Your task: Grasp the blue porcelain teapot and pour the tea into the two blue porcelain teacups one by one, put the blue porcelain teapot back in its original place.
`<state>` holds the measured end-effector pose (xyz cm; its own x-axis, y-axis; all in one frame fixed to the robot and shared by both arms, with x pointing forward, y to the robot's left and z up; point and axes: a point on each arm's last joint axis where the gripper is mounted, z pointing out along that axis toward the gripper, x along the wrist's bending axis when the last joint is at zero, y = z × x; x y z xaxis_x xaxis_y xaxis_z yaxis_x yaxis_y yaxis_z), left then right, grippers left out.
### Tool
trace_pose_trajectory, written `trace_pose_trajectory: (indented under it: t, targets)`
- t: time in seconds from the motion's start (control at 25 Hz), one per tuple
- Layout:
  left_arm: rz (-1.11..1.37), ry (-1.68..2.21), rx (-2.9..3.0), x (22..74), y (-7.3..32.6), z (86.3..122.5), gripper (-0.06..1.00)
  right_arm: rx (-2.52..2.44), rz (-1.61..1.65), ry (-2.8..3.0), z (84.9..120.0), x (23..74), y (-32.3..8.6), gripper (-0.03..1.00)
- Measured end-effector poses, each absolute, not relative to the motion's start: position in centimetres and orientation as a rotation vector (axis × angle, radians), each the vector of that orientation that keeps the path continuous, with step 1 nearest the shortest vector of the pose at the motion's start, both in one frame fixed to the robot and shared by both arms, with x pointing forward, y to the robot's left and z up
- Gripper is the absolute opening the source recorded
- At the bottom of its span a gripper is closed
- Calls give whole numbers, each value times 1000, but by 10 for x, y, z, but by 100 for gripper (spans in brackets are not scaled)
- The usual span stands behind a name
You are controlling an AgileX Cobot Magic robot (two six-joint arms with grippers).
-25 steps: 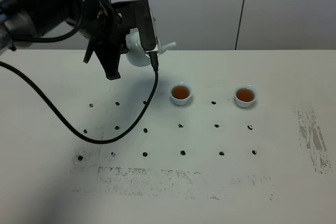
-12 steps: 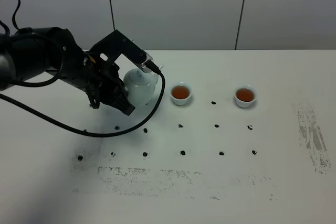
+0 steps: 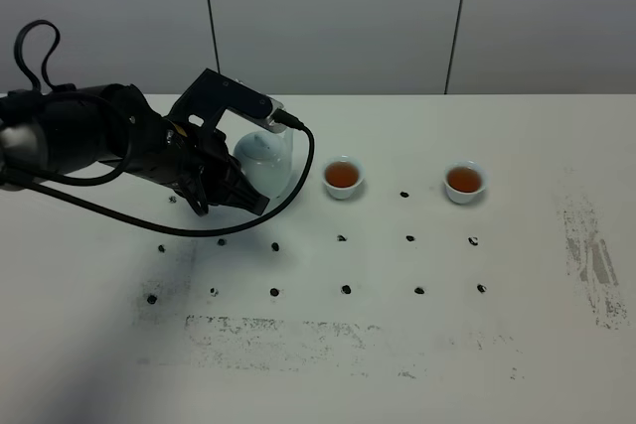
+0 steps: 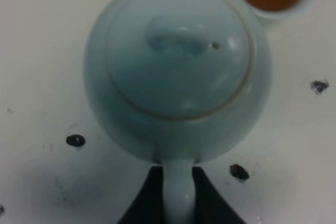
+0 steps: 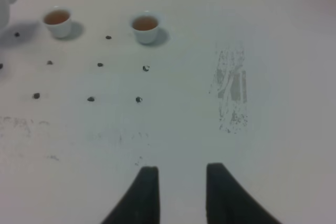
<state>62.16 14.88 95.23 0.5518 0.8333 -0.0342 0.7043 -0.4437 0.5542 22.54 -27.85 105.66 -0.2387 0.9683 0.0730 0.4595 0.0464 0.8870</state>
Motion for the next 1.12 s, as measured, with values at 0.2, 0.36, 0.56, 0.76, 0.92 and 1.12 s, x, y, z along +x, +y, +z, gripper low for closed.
trace_pose_trajectory:
  t: [0.2,0.36,0.56,0.76,0.92,1.12]
  targets:
    - [316,1257,2284,624,148,937,8,1439,1141,1754,1057,225,-278,21]
    - [320,1262,2283,626,147,932,8,1439,1141,1754,1057,225,-278,21]
    - [323,1258,2280,626,147,935,8,1439,1141,1754,1057,225,-278,21]
    - [386,1191,2282,620,150,966,8,1439,1141,1754,1057,225,-278,21]
    - [421,1185,2259,609,155,996,8,1439,1141,1754,1057,225,-278,21]
    - [377,1257,2256,583,165,995,8,1439,1141,1754,1057,225,-278,21]
